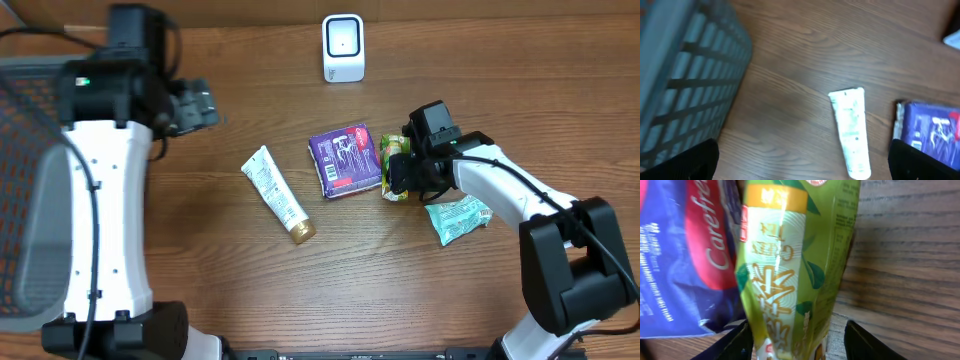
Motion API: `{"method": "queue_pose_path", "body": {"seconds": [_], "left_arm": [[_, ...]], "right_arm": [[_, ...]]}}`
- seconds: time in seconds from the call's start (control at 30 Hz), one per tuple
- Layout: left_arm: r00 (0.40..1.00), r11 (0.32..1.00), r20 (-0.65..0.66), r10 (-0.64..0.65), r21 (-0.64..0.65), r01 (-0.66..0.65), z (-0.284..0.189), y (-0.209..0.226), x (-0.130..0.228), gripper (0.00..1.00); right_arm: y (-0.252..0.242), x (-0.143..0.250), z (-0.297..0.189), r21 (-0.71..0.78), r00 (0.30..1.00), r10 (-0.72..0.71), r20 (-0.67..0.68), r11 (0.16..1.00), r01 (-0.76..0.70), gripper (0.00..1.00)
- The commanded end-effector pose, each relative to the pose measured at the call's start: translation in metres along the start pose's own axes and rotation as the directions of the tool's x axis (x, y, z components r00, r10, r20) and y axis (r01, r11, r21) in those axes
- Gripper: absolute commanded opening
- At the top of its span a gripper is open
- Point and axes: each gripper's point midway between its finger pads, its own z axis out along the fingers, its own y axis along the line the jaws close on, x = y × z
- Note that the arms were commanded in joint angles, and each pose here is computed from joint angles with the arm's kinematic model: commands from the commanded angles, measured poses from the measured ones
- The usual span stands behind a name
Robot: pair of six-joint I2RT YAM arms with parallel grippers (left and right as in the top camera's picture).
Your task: Scan the item barcode
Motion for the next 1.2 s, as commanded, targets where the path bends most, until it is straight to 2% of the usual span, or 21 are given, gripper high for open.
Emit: {"method": "queue_pose_path", "body": {"seconds": [0.0,0.13,0.47,0.63,0.73,0.87,1.0,1.17], "left_arm": [[0.999,0.998,-0.030,0.045,0.039,-0.044,0.004,0.006,0.002,1.00],[0.991,0.991,-0.028,0.131,0.029,-0.130,0.004,0.009,0.001,1.00],[0.991,0.991,-0.026,0.133,0.015,-0.133,0.004,0.011,0.001,1.00],[0.991,0.991,-0.026,0.134,0.015,-0.134,0.004,0.011,0.001,0.99],[0.991,0.991,-0.026,0.134,0.015,-0.134,0.004,0.011,0.001,1.00],[0.991,0.991,-0.026,0.134,0.015,-0.134,0.004,0.011,0.001,1.00],[0.991,0.991,-0.026,0.134,0.015,-0.134,0.004,0.011,0.001,1.00],[0.991,0.991,-0.026,0.134,0.015,-0.134,0.004,0.011,0.001,0.99]], "right_arm": [[-0.001,0.004,0.006,-0.004,1.000,0.010,-0.020,1.000,-0.010,0.55],[0.009,0.008,0.006,-0.054,0.999,0.032,-0.043,0.998,-0.034,0.54],[0.000,0.016,0.018,-0.018,0.993,0.086,-0.084,0.996,-0.087,0.52],[0.000,0.013,0.019,-0.011,0.991,0.115,-0.070,0.993,-0.116,0.44],[0.002,0.013,0.018,-0.022,0.990,0.118,-0.071,0.993,-0.120,0.29],[0.013,0.012,0.016,-0.086,0.990,0.113,-0.088,0.989,-0.121,0.20],[0.030,0.010,0.005,-0.201,0.992,0.050,-0.116,0.977,-0.072,0.06],[0.036,-0.005,-0.033,-0.321,0.996,-0.016,-0.093,0.947,-0.015,0.04]]}}
